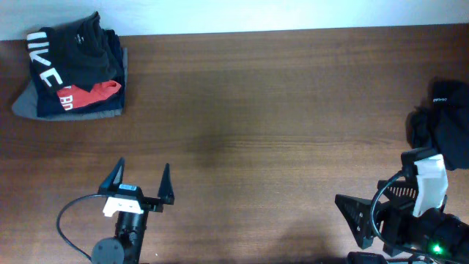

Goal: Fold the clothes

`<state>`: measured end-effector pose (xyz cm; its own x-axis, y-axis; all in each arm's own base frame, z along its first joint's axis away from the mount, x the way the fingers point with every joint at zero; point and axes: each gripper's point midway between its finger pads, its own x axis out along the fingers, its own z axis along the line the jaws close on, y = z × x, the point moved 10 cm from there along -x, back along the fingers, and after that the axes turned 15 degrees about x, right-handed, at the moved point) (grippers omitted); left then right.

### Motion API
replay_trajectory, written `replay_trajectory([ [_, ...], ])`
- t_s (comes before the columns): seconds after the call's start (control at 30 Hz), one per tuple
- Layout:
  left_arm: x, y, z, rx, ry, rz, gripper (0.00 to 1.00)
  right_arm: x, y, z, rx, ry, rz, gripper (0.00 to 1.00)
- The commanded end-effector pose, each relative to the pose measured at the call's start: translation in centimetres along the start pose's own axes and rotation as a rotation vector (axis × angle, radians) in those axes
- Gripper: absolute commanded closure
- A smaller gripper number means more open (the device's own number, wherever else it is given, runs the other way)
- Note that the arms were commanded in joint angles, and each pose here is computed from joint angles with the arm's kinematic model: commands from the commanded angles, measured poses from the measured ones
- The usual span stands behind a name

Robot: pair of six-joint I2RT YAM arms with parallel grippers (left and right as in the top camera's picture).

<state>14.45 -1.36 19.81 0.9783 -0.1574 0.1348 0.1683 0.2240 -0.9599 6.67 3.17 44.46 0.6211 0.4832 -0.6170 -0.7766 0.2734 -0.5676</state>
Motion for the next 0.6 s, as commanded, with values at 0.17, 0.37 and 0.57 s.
replay_trajectory([
  [0.17, -0.3, 2.3, 1.0, 0.009, -0.174, 0.164, 0.01, -0.1, 0.0, 0.1, -0.006, 0.005, 0.000, 0.01],
  [0.37, -0.5, 3.5, 0.4, 0.048, -0.105, 0.250, 0.01, -0.1, 0.0, 0.1, -0.006, 0.005, 0.000, 0.01],
  [0.57, -0.5, 3.6, 0.5, 0.119, -0.088, 0.253, 0.01, -0.1, 0.0, 0.1, -0.006, 0.005, 0.000, 0.01],
])
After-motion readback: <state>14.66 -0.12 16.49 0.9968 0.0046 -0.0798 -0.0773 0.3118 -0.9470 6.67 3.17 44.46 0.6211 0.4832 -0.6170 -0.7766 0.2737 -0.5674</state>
